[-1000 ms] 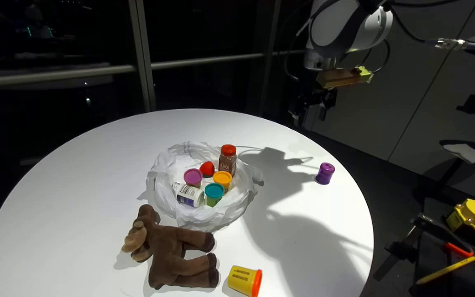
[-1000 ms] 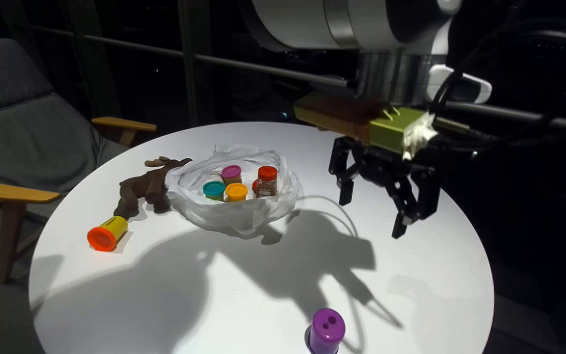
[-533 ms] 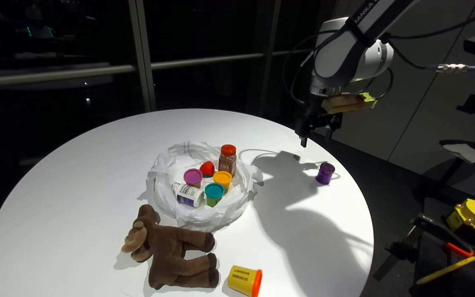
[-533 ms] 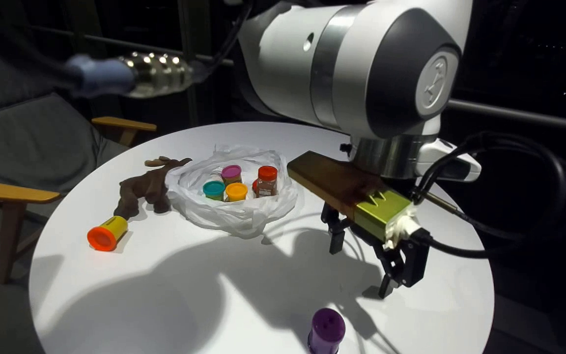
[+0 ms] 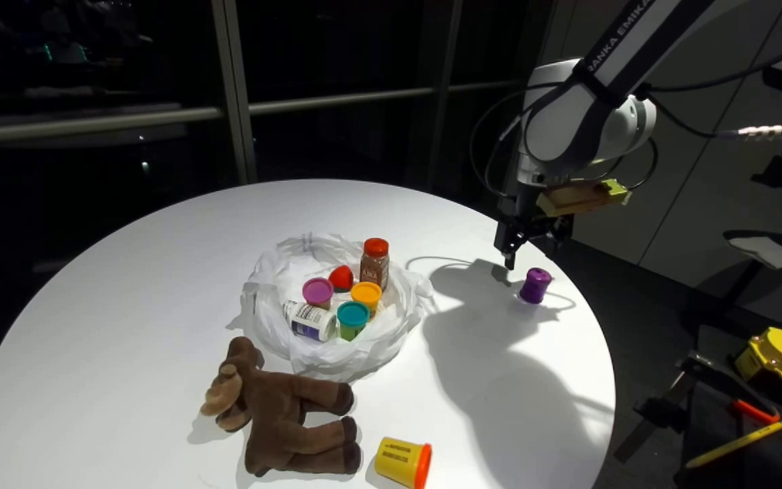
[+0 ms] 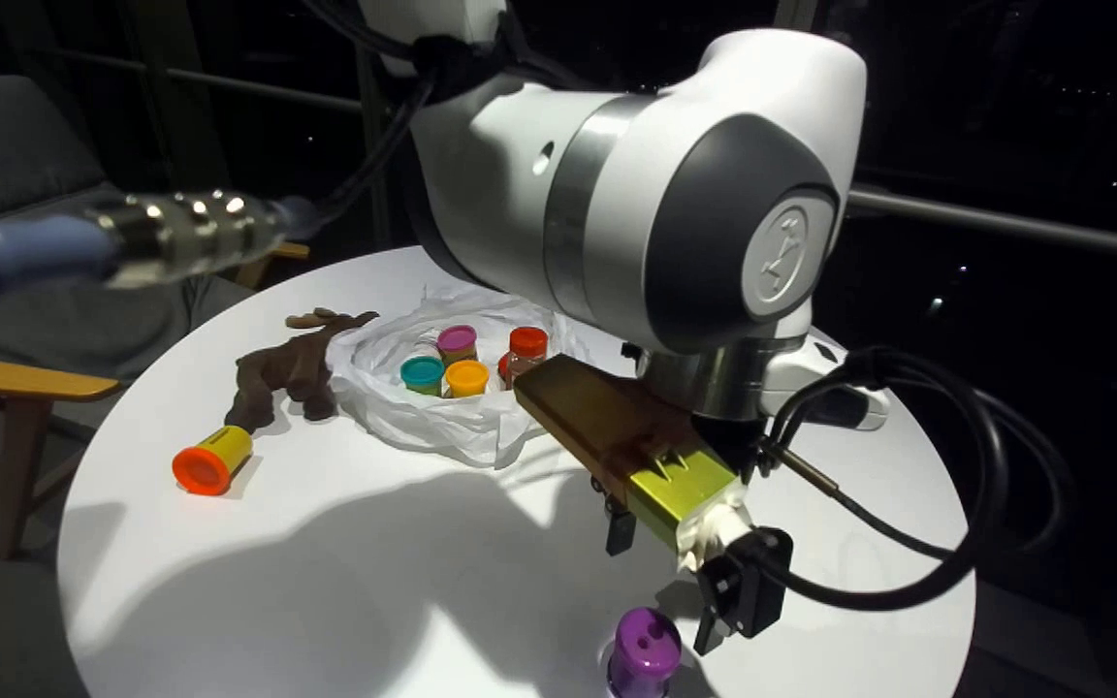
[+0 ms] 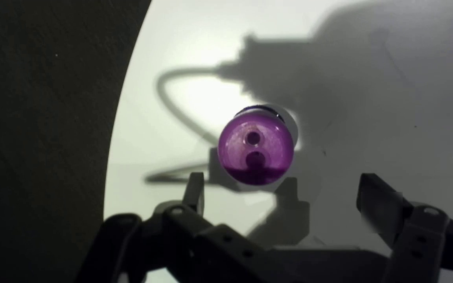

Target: Put the objects on the table into the plastic bag.

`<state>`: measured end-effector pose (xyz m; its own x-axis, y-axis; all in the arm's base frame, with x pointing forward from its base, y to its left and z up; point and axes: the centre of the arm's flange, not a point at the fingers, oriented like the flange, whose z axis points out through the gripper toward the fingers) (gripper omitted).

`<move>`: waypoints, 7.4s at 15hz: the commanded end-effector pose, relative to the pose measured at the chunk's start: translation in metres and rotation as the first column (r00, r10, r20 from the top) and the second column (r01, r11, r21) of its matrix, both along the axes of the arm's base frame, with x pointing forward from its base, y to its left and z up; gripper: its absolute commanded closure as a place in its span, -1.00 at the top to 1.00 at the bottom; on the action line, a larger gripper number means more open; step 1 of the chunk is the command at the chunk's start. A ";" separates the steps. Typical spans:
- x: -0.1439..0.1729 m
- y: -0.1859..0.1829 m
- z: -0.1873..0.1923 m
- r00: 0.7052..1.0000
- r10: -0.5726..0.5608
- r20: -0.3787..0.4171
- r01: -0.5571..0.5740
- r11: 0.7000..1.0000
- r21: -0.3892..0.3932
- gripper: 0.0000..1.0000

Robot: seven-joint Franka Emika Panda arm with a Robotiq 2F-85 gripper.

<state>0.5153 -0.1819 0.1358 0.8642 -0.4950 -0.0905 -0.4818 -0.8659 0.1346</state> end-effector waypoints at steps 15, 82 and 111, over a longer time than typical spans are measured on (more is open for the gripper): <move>-0.014 -0.001 -0.029 0.999 -0.049 -0.016 0.048 0.998 -0.040 -0.43; 0.049 0.386 0.055 0.893 0.436 -0.110 -0.446 0.889 -0.102 1.00; -0.070 0.439 -0.045 0.756 0.651 0.068 -0.653 0.747 0.124 0.49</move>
<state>0.4524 0.2565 0.0935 0.9654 0.2060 -0.1602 0.2021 -0.9785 -0.0401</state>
